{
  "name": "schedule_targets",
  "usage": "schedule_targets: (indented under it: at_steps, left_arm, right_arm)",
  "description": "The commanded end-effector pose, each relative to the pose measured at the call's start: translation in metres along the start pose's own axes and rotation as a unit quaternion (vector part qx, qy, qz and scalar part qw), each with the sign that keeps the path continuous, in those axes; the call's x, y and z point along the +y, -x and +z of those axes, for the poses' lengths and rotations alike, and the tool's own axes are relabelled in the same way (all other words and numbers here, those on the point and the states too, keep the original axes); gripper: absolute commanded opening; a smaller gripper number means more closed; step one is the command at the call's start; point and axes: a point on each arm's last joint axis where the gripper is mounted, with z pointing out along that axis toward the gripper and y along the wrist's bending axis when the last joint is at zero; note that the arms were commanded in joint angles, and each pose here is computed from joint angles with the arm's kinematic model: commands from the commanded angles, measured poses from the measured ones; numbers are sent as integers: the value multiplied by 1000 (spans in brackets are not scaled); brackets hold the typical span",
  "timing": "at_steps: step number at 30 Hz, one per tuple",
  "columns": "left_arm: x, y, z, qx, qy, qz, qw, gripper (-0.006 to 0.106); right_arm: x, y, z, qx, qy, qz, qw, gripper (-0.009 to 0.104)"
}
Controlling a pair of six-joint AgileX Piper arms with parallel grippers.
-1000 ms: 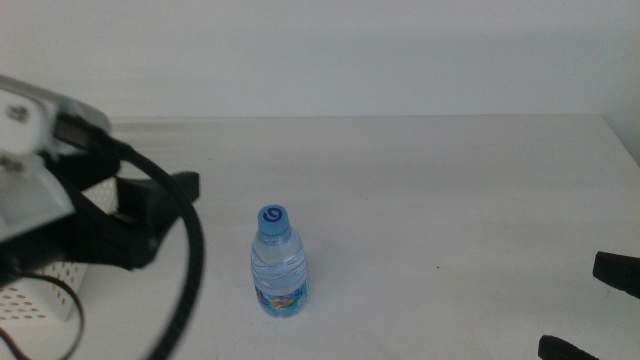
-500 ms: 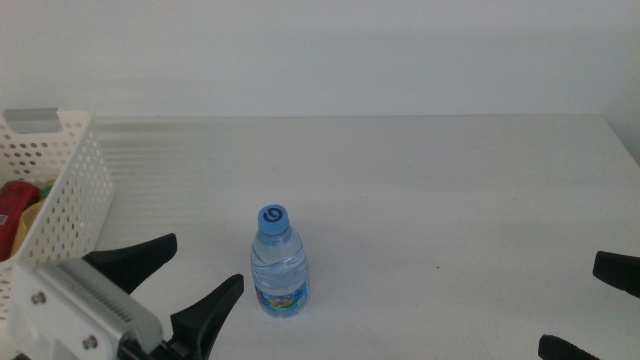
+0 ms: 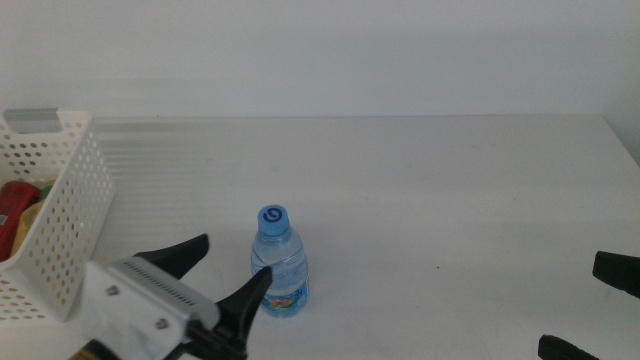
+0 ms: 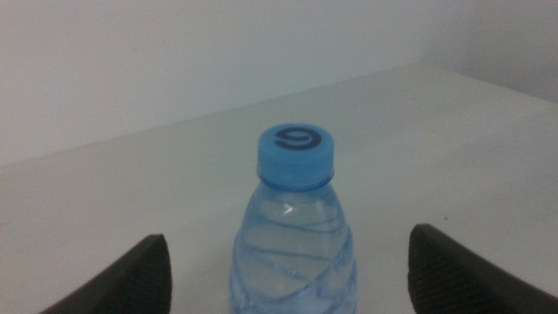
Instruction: Use arms to grab the bottles and put them into the dustbin to the left of the table.
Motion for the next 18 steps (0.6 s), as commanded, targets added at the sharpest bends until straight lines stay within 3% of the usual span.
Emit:
schedule_targets:
  at_steps: [1, 6, 18]
  left_arm:
    - [-5, 13, 11, -79, -12, -8, 997, 88]
    - [-9, 7, 32, -71, -19, -34, 997, 88]
    - [-9, -4, 64, -57, -2, -34, 998, 88]
  right_arm:
    - [-2, 16, -1, -50, -6, -7, 999, 77]
    - [-2, 16, -1, -50, -6, -7, 999, 77]
    - [-2, 16, -1, -50, -6, -7, 999, 77]
